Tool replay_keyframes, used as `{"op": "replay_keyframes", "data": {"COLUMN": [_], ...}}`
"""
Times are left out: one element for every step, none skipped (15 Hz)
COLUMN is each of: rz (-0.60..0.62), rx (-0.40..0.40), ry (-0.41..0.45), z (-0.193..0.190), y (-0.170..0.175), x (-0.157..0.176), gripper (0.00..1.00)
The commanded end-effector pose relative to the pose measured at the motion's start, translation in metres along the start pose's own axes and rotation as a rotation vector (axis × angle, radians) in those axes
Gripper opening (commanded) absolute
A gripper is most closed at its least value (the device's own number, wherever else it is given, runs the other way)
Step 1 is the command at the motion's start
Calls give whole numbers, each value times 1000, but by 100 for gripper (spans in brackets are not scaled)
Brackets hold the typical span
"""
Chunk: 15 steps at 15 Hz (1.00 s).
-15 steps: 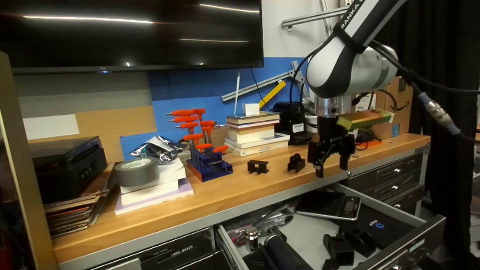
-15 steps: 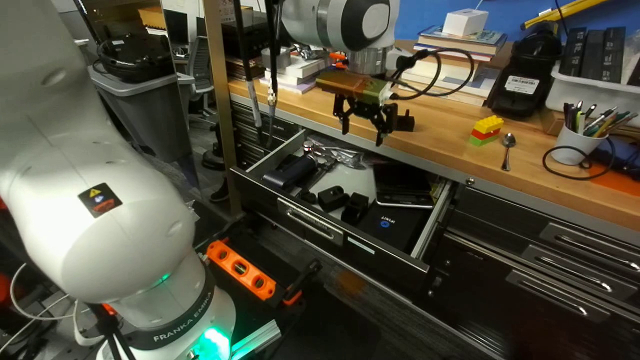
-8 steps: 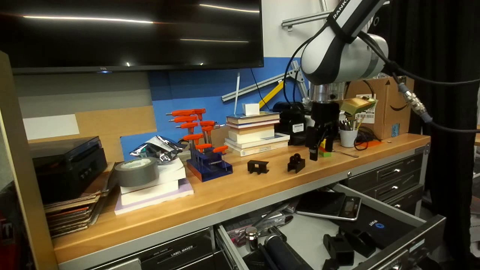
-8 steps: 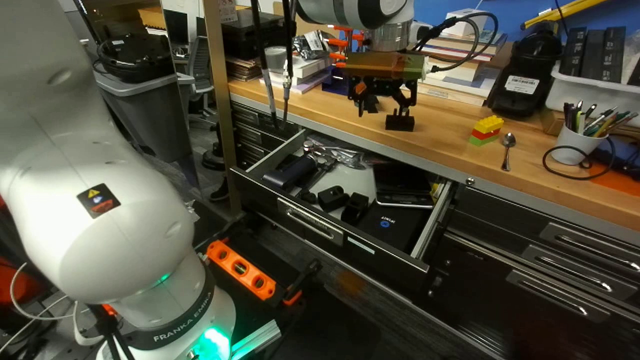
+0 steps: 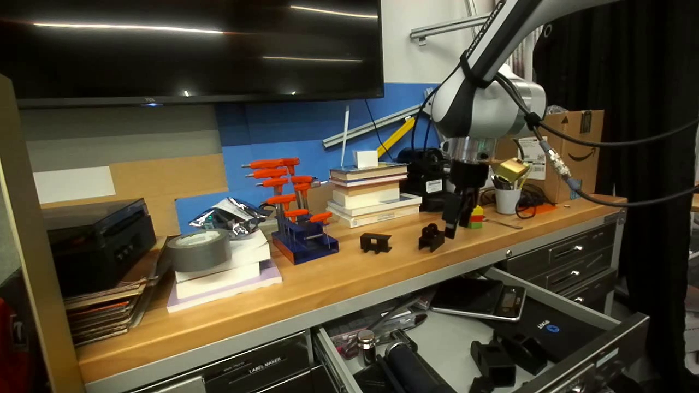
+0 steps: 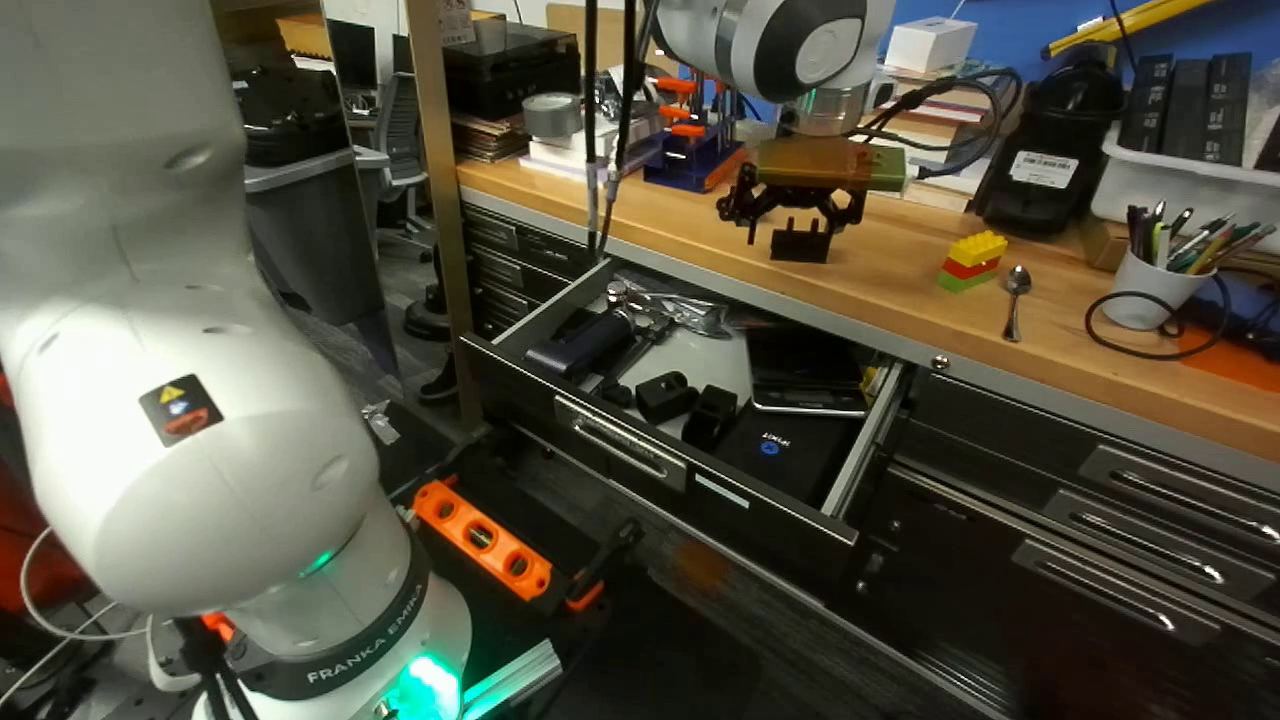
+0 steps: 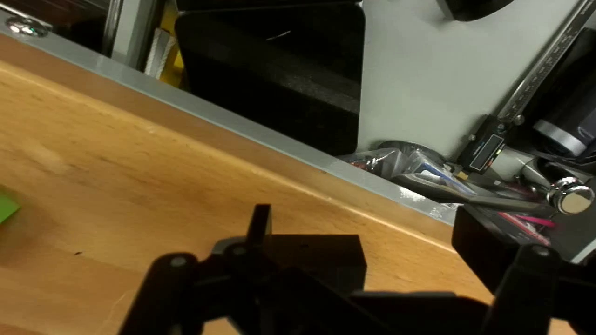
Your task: Pick up the black objects and put them in the open drawer and close it
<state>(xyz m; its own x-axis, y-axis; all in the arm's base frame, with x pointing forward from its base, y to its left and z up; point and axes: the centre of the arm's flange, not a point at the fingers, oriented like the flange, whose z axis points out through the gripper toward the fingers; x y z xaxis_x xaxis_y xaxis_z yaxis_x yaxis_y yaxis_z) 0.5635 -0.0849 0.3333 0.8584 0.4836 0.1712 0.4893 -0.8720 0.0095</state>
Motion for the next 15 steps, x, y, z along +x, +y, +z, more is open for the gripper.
{"op": "replay_keyframes", "data": {"rz": [-22, -18, -15, -11, -9, -8, -12, -12, -14, -18, -21, -24, -28, -31, -32], "rx": [31, 38, 52, 61, 72, 79, 86, 92, 100, 109, 113, 117, 119, 122, 126], "ry": [53, 63, 75, 85, 95, 102, 106, 109, 110, 110, 111, 110, 108, 107, 104], "z": [6, 9, 12, 14, 16, 18, 20, 21, 23, 24, 24, 25, 25, 25, 25], "y": [40, 47, 54, 59, 64, 67, 67, 69, 69, 68, 66, 65, 62, 61, 59], "x": [21, 24, 27, 30, 34, 37, 41, 44, 48, 51, 54, 56, 59, 61, 63], "gripper": [100, 100, 100, 100, 100, 100, 100, 100, 100, 100, 100, 100, 100, 100, 100]}}
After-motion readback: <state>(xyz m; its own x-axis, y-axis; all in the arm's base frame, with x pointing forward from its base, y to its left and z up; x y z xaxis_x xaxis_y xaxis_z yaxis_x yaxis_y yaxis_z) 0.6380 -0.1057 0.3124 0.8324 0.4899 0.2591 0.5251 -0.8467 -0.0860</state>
